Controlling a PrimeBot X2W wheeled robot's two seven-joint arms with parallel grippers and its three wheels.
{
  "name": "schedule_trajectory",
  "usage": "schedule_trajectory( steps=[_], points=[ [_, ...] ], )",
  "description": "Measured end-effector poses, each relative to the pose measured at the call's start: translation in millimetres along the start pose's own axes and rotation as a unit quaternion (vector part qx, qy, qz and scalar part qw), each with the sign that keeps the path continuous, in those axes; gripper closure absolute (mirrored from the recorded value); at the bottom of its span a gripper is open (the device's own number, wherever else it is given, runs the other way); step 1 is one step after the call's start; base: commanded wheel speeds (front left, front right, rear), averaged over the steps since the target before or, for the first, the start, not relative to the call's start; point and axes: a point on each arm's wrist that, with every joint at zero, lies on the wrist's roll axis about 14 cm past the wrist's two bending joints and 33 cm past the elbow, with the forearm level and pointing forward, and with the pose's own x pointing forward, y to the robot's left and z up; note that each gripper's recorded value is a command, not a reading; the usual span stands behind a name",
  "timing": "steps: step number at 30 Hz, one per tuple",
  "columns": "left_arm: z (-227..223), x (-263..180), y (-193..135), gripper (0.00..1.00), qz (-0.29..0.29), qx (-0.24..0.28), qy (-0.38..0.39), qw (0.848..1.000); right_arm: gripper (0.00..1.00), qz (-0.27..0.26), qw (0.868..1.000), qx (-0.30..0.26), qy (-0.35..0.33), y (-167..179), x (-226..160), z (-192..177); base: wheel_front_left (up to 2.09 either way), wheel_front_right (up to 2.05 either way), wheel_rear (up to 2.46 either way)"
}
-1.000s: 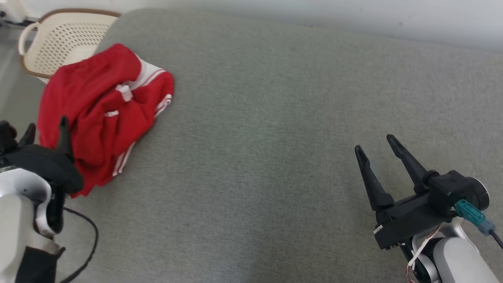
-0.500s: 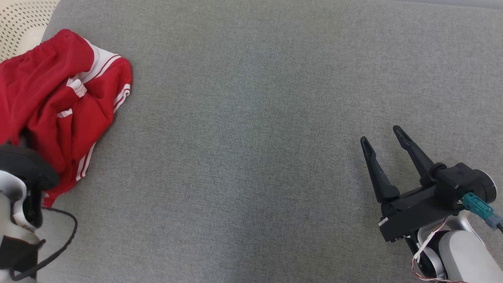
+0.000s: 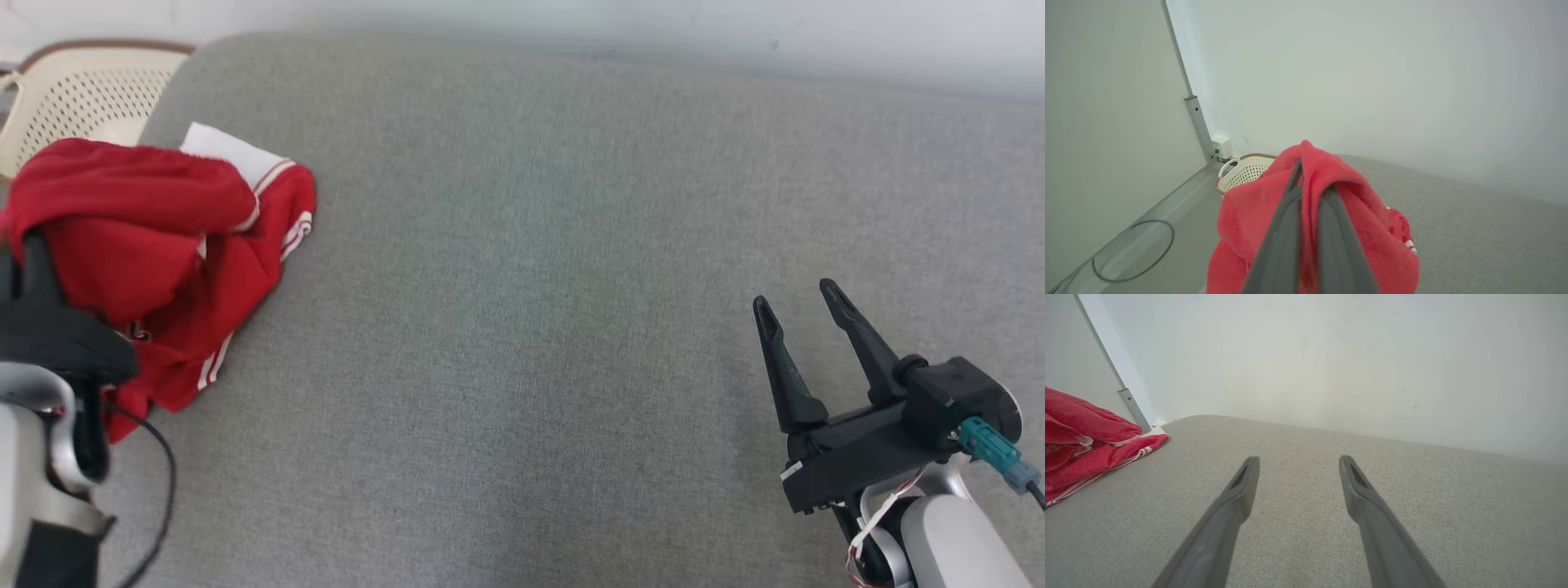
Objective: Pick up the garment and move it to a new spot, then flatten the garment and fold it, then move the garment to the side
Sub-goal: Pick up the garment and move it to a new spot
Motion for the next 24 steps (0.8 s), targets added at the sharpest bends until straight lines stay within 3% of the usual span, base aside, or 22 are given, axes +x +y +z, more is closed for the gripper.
schedule_trajectory(
  steps=[8, 13, 24],
  points=[
    [45, -50, -47, 1.0, -0.063, -0.028, -0.082, 0.994, 0.0, -0.024, 0.999, -0.006, -0.023, 4, -15, 24, 0.0, 0.0, 0.0],
    [54, -81, -95, 1.0, -0.121, -0.056, -0.097, 0.986, 0.0, -0.054, 0.998, -0.009, -0.03, -6, -32, 32, 0.0, 0.0, 0.0],
    [60, -123, -215, 1.0, -0.283, -0.109, -0.088, 0.949, 0.0, -0.127, 0.991, -0.02, -0.045, -39, -68, 47, 0.0, 0.0, 0.0]
  ],
)
